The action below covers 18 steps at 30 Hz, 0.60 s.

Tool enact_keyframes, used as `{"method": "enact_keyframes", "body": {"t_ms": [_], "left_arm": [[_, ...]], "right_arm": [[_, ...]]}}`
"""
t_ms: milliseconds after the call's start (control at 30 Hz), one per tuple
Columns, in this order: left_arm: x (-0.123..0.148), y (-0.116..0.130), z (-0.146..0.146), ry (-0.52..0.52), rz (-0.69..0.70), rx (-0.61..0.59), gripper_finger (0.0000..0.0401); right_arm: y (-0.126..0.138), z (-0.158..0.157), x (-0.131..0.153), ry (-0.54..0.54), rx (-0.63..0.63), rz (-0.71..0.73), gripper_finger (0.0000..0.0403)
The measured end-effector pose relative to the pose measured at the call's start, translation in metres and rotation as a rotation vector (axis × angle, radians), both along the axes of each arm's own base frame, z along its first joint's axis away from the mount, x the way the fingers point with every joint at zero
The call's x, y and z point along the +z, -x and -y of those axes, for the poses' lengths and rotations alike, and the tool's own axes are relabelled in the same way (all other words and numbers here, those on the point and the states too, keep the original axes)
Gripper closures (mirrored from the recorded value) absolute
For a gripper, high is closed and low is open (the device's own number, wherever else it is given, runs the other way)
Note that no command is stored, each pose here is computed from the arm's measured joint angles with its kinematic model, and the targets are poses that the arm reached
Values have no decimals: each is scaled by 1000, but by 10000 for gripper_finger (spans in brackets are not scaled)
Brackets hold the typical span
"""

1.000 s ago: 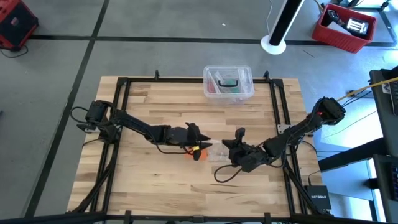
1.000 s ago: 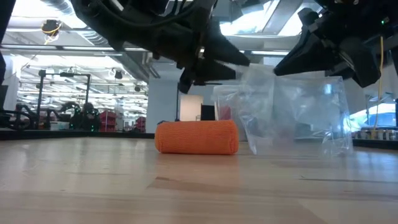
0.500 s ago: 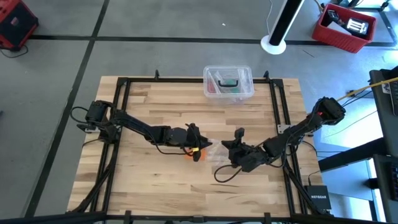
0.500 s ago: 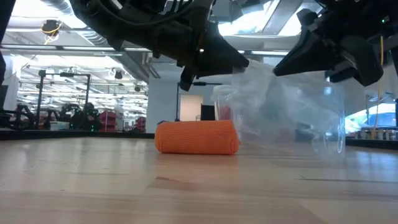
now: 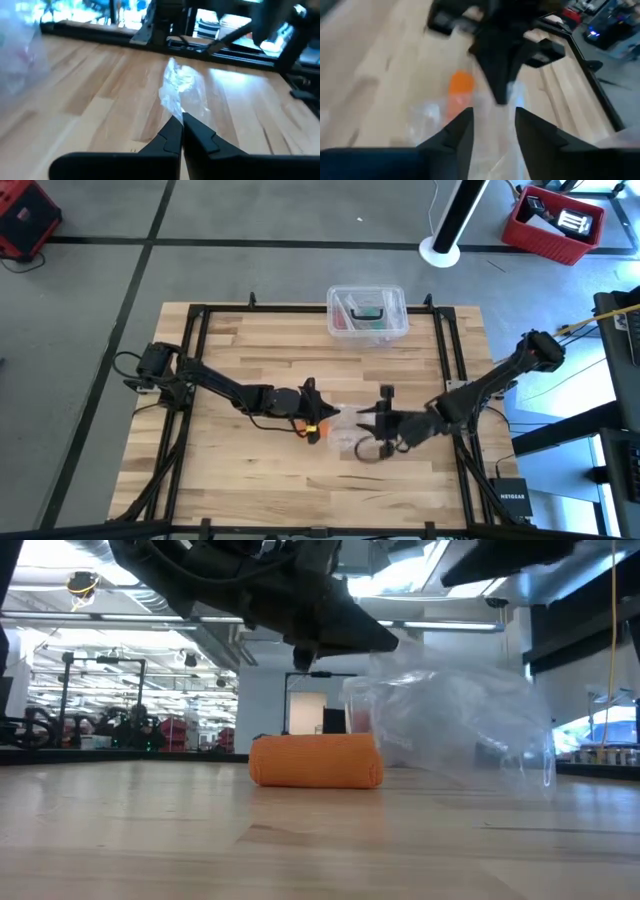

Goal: Roll bandage
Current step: Open the zip bag

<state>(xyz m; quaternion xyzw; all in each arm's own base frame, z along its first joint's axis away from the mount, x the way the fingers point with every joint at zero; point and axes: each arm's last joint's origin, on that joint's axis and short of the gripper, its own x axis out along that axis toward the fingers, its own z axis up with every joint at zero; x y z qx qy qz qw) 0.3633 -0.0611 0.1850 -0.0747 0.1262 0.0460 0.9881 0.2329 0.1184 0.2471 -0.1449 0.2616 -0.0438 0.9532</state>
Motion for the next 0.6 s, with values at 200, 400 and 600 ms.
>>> {"method": "enact_keyframes", "body": {"t_ms": [200,400,600], "left_arm": [[6,2,13,-152,33,-76,401],[5,5,25,-225,22,-95,401],[5,7,31,-246,17,-86,401]], "right_arm": [[-12,32,6,-222,23,-26,239],[-35,49,0,-402,131,-22,255],[-45,54,-10,-448,175,-55,277]]}}
